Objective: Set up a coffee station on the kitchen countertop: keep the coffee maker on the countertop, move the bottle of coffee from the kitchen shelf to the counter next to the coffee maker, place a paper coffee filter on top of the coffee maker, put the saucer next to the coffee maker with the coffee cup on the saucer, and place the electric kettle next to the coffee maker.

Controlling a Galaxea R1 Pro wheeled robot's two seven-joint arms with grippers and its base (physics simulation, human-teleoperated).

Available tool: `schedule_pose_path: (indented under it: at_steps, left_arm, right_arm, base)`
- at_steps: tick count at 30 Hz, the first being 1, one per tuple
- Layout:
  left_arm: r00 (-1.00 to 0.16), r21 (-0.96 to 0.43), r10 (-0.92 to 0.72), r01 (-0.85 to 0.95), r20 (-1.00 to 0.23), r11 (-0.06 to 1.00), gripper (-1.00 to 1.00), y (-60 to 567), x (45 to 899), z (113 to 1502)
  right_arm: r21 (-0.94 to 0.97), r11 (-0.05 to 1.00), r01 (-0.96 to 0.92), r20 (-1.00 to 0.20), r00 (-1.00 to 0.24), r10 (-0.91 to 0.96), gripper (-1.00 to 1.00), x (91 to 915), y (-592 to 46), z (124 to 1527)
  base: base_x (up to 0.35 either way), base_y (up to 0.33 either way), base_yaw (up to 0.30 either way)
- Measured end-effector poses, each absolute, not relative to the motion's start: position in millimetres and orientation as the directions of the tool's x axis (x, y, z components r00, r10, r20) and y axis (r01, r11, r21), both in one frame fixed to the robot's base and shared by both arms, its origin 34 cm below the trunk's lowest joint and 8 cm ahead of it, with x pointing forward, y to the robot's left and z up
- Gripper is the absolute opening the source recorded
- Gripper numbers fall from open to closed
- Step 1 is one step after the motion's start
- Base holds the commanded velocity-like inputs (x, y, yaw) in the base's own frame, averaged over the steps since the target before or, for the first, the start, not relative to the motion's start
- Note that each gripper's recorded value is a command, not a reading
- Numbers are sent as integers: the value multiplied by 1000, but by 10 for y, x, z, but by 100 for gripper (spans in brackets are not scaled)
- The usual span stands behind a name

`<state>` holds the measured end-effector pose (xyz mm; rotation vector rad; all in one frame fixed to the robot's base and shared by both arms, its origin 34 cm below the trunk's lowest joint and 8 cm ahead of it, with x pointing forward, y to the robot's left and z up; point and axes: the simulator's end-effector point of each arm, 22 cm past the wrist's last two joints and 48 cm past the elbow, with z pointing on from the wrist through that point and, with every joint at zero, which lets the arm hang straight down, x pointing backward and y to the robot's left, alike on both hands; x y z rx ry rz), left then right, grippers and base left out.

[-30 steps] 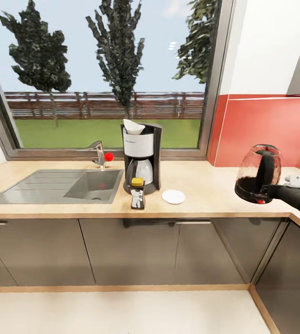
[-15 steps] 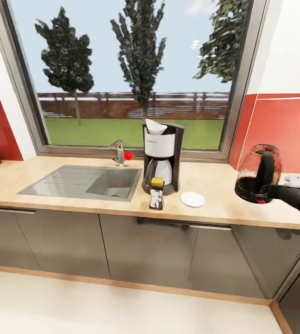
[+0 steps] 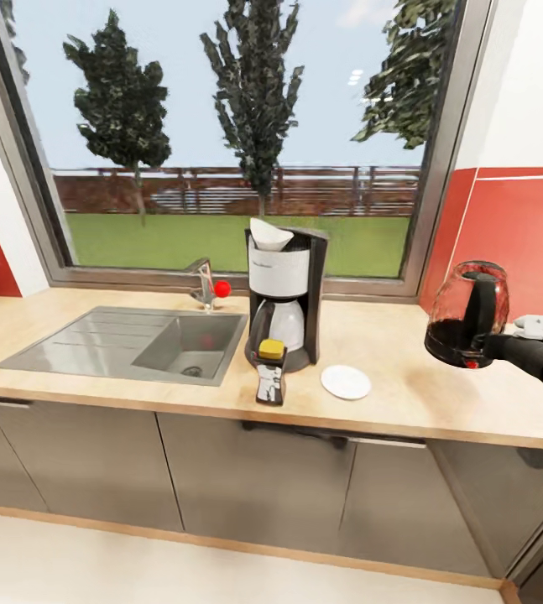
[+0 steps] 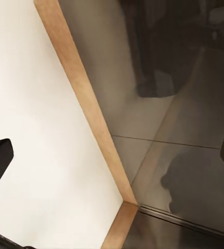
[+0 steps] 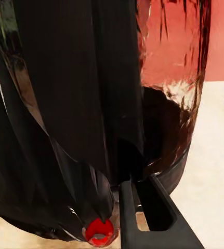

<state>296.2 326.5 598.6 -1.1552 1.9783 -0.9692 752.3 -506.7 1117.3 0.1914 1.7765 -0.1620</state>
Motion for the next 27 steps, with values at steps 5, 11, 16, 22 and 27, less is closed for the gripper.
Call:
schedule_pose_path:
  at_steps: [5,11,16,22,27]
  left_arm:
    - [-406,-838,-900,-426,-160,341,100,3268,2963,5985]
    - [-406,-838,-900,-426,-160,341,100,3270,2964,5985]
    - [-406,-838,-900,-426,-160,341,100,3271,2965,5985]
    - [-407,-838,-899,-426,-160,341,100,3269,2964,5984]
    - [-407,-838,-899,-426,-160,341,100,3268,2964,5984]
  right_arm:
    - [-5,976,217,-977,-208,41,-100,7528,-5066,11169]
    - [-5,976,217,-977,-208,42,-100,7529,-5067,11166]
    - [-3,976,216,-977,-208,43,-100,7529,-5063,11167]
    - [-5,976,217,-977,-208,41,-100,7527,-5069,11169]
    - [-5,976,217,-977,-208,41,-100,7528,-5067,11168]
  base:
    - [153,-69,179]
    - [24,-11,247]
    - [3,-1,92]
    - [0,0,8]
    - [0,0,0]
